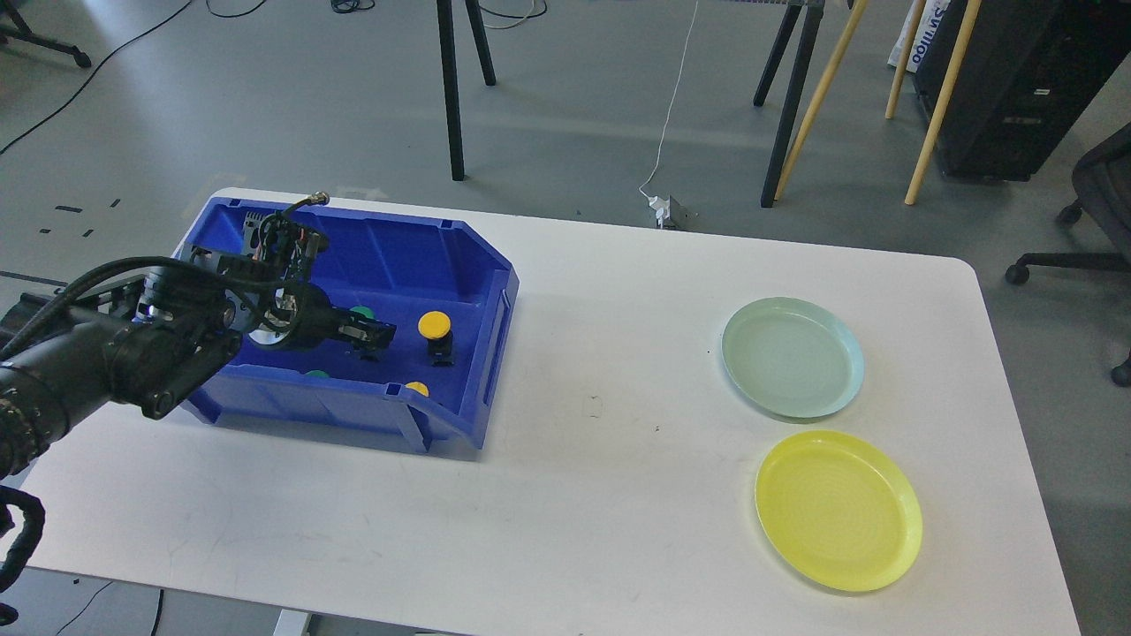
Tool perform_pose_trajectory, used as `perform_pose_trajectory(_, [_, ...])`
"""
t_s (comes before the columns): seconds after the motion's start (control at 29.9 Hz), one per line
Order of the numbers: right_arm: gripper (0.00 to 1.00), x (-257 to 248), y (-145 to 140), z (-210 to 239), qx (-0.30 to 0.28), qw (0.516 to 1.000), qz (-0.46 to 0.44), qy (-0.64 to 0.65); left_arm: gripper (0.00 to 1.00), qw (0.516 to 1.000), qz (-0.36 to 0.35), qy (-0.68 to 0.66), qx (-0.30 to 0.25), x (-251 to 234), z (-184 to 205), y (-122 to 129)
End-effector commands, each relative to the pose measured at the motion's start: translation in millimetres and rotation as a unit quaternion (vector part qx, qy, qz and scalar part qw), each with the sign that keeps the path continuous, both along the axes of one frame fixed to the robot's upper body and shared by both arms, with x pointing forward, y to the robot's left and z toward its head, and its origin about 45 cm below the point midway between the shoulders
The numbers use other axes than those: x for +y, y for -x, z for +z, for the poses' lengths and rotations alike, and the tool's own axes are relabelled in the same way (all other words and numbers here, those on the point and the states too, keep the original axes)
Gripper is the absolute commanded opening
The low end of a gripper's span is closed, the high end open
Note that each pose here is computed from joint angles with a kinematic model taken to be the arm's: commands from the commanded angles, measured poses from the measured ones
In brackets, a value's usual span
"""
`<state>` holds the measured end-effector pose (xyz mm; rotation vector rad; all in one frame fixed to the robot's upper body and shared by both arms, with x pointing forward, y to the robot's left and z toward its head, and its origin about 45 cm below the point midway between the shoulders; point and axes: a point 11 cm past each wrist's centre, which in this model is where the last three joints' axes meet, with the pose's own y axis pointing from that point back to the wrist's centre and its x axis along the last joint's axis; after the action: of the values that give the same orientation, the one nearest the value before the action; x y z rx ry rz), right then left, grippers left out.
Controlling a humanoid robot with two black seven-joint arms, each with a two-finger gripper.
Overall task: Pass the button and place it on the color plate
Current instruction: 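Lower the left gripper into the bin onto a green-topped button and grasp, then lift the green-topped button out of the bin with the left gripper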
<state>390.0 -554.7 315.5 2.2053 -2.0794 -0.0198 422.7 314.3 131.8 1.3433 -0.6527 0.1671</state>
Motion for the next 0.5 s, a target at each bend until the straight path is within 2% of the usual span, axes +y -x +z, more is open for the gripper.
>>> perform_pose_trajectory(0.0, [0.98,0,0,-2,0.002,1.000,0.000,-0.001,0.25,1.000,0.002,-0.001,0.000,3,1,0])
perform_pose_trajectory(0.23, [0.98,3,-1,-3,0.001,1.000,0.002,-0.002,0.23,1.000,0.003,0.005,-0.004,17,11,0])
perform_pose_trajectory(0.3, [0.98,5,-4,0,-0.004,1.000,0.004,-0.004,0.23,1.000,0.008,0.000,-0.015,39,27,2])
perform_pose_trajectory(0.47, [0.98,8,-6,1,-0.007,1.000,0.007,-0.006,0.23,0.998,0.006,0.044,-0.041,55,71,10])
